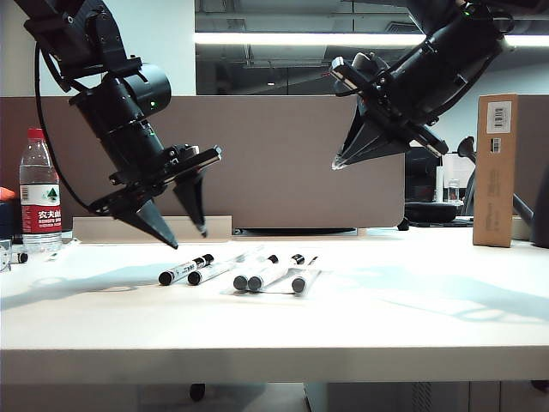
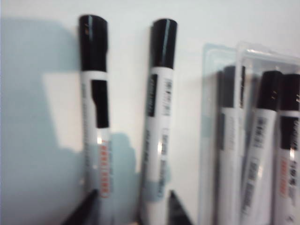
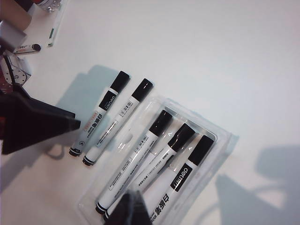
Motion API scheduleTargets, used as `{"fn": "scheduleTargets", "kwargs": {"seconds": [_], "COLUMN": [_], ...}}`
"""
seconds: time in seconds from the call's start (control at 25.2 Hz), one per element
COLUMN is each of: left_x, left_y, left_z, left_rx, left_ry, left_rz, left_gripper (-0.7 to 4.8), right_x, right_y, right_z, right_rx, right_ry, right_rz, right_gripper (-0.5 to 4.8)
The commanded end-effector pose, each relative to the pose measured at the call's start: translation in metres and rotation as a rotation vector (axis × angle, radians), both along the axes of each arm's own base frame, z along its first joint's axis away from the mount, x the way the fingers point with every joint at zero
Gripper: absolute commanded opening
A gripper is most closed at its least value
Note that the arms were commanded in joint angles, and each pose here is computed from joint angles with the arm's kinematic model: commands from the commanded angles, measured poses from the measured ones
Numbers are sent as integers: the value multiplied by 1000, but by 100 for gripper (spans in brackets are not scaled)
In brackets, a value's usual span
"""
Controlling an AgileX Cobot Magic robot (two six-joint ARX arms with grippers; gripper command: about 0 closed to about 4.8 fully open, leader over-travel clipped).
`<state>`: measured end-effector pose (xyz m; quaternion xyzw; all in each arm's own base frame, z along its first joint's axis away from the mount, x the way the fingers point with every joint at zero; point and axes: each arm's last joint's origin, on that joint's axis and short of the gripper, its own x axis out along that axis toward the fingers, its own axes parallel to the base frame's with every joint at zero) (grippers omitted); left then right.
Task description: Pick up the markers scattered on the table and put them into the packaging box, making sure the markers fit the shape of the box's grooves.
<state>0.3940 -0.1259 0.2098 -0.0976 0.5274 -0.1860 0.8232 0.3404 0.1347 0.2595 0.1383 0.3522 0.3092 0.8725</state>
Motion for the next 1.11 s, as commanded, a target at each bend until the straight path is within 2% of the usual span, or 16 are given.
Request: {"fn": "scheduleTargets", "kwargs": {"seconds": [0.04,0.48,0.63,0.79,0.95,1.11], "left_x": [2,8,9,7,6,3], "left_y": [2,-3,-6,-6,-5,-11], "left_z": [4,-6,-18,-25,-26,-30], "left_rx": [93,104,73,152,172,232], "left_ry": [-57,-78,-32,-15,-12,-3], "left_rz": [53,36,-23,-15,-36,-66], "left_gripper": [182,182,183,183,182,175], "right_x": [1,2,2,2,2,2], "right_y": [1,1,1,1,1,1], "right_z": [5,7,7,7,7,8], "right_rx": [10,18,18,18,18,19], "right_ry": [-31,-52,-53,-57,-57,-60], "right_rz": [7,7,6,5,4,4], "right_gripper": [-5,-5,-5,-5,-5,-5]}}
